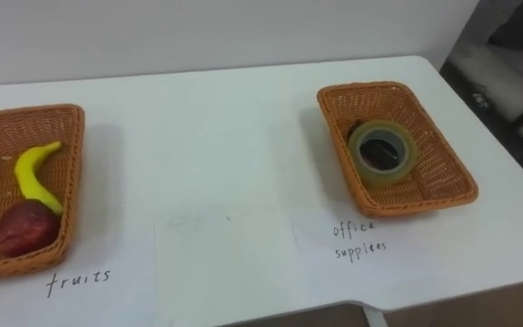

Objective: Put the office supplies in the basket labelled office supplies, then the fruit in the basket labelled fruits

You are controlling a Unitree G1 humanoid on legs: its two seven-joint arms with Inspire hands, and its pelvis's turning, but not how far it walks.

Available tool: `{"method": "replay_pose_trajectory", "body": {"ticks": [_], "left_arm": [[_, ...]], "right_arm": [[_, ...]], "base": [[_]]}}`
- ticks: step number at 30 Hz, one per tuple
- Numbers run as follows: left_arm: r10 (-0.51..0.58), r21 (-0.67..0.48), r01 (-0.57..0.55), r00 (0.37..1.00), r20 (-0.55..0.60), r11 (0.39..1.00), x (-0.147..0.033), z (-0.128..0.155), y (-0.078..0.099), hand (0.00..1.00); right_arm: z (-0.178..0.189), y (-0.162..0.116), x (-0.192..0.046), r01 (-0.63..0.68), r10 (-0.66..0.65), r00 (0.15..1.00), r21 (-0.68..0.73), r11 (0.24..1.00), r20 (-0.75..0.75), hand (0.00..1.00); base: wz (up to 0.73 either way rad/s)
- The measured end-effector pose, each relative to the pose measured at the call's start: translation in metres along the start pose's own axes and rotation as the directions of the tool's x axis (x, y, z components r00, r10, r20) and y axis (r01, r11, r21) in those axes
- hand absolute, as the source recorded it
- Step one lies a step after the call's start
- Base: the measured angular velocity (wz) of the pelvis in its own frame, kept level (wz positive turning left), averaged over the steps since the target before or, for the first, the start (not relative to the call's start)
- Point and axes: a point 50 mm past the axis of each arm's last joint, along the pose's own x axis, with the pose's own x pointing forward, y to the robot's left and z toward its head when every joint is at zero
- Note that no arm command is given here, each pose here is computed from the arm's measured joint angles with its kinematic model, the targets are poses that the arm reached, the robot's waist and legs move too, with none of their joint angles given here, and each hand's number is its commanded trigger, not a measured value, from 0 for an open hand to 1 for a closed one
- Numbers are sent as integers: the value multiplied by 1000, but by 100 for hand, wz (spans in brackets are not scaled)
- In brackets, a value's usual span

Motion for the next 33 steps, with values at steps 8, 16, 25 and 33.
{"method": "replay_pose_trajectory", "body": {"ticks": [8, 16, 25, 33], "left_arm": [[-3, -11, 3, 1000, 7, 1000, 0, 2, -7, 0], [-19, -23, 18, 1000, -13, 1000, -1, -4, -12, 0], [-47, 13, 48, 998, -43, 999, -2, -9, -21, 0], [-67, 37, 69, 996, -59, 997, -4, -12, -28, 0]], "right_arm": [[-51, 2, -12, -108, 84, 991, -245, 963, -106, 0], [-92, 5, -27, -346, 264, 937, -525, 778, -227, 0], [-125, 11, -47, -561, 401, 824, -670, 486, -400, 0], [-134, 21, -59, -648, 468, 748, -669, 363, -470, 0]], "base": [[-3], [4], [6], [12]]}}
